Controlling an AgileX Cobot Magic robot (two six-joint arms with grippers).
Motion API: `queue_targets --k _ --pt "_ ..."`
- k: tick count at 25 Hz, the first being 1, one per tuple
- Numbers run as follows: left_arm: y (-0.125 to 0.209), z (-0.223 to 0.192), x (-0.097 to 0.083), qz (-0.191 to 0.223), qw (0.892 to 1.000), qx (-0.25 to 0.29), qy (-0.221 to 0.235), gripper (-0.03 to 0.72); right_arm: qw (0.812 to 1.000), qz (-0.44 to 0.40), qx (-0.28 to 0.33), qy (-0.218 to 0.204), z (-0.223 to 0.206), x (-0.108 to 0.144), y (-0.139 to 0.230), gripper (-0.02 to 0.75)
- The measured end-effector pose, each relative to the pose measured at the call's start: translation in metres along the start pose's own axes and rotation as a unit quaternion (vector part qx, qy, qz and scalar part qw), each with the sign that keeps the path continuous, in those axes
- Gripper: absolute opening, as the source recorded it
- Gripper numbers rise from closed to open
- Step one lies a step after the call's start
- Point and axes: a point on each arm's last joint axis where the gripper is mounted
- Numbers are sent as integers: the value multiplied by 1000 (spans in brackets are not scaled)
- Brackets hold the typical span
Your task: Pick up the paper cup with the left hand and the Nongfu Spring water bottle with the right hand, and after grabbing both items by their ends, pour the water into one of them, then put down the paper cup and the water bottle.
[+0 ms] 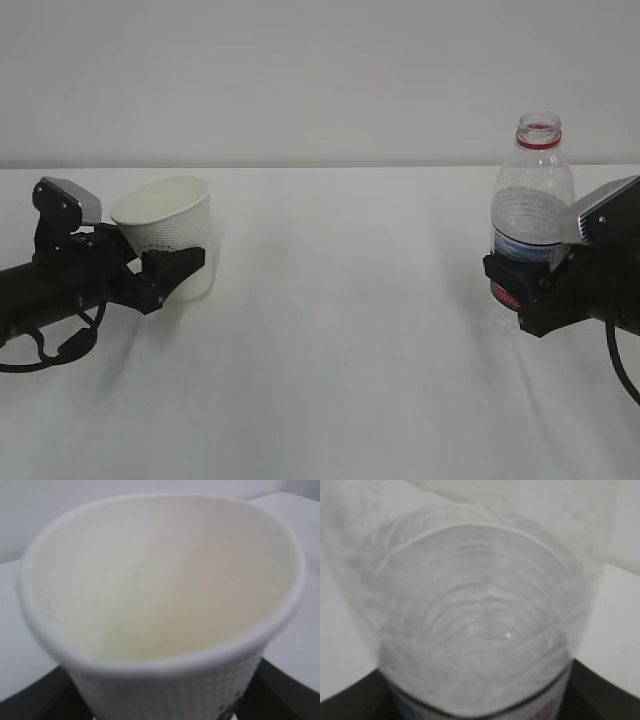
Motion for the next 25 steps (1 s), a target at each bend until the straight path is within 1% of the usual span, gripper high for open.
queue_targets --k 7,10,12,14,17,21,23,25 --pt "-4 2 -11 4 999 11 53 537 1000 -1 0 1 0 0 0 484" --pt "-8 3 -16 -7 997 13 74 537 1000 -1 0 1 0 0 0 484" --pt "-10 0 -23 -13 996 14 89 537 1000 -4 0 5 0 -1 0 484" --pt "-10 -3 -32 -19 994 17 105 537 1000 -7 0 8 0 -1 0 484" --pt "-8 -10 -51 -25 990 23 135 537 1000 -9 2 10 0 -2 0 484" --pt "-5 -19 -82 -37 982 32 182 537 1000 -9 12 10 0 -2 2 484" --pt "-3 -22 -94 -39 979 34 196 537 1000 -9 14 10 0 -2 2 484" --pt "-3 -25 -103 -39 978 34 204 537 1000 -9 14 10 0 -2 3 484"
Point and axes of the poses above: a point on each arm's last joint axis where the gripper is mounted, z pointing back along that axis away from the gripper, x along the wrist's bending axis when the last joint is at zero, y = z × x, and after that the axes turned 4 degrees about z, right-handed
